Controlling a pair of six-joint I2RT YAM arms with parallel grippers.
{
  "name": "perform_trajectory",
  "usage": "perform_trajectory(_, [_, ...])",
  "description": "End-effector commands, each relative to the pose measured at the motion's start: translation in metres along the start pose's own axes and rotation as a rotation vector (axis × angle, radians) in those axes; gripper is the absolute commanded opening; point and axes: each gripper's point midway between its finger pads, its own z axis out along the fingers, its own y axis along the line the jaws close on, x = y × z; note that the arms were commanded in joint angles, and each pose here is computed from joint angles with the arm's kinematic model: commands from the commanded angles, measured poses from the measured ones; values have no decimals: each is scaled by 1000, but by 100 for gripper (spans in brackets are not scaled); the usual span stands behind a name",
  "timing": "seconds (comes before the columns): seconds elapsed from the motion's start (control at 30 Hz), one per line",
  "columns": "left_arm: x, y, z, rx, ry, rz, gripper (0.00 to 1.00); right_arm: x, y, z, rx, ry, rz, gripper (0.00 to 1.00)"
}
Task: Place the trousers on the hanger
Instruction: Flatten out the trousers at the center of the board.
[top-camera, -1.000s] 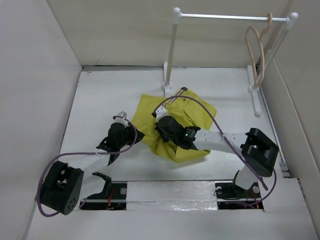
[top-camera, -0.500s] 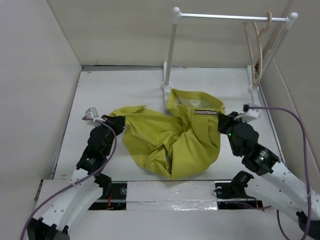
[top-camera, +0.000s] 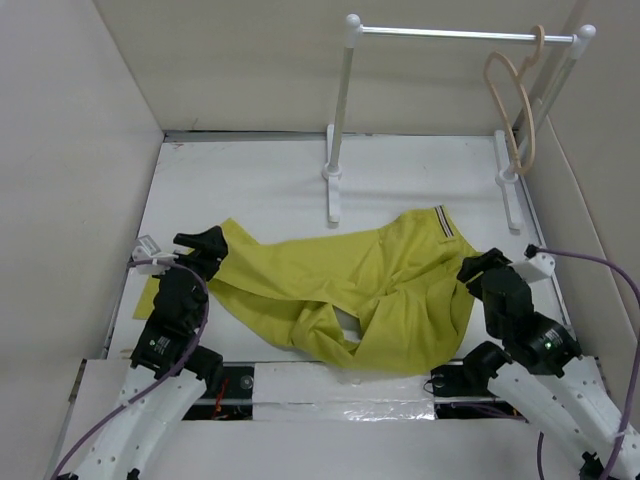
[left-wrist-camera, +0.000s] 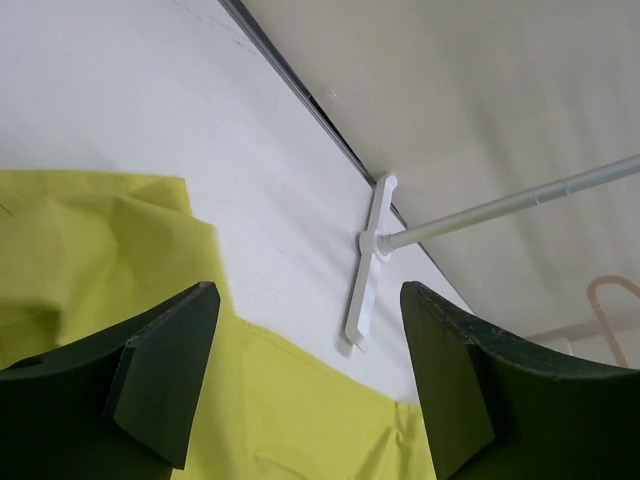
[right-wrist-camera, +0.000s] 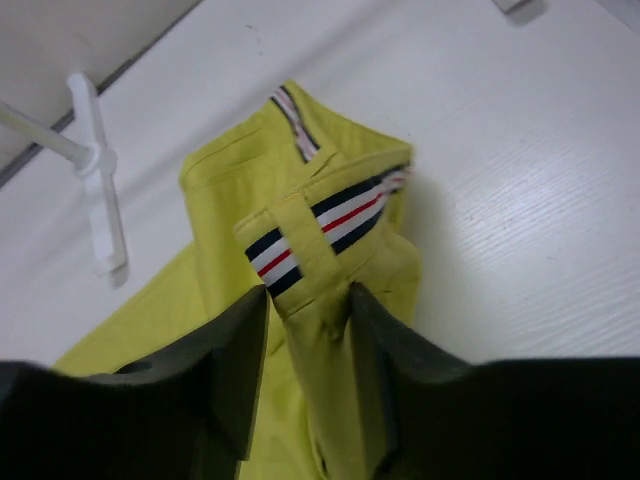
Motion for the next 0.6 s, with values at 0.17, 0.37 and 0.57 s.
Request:
perform_trajectory(0.17, [31, -38, 20, 111, 128, 48, 65, -58, 26, -7, -23, -141, -54, 80])
perform_trajectory(0.37, [83, -31, 40, 125, 260, 114, 58, -37, 100, 21, -206, -78, -125, 3])
perform_trajectory(0.57, [116, -31, 45, 181, 363, 154, 55, -52, 110, 47, -123, -172, -244, 11])
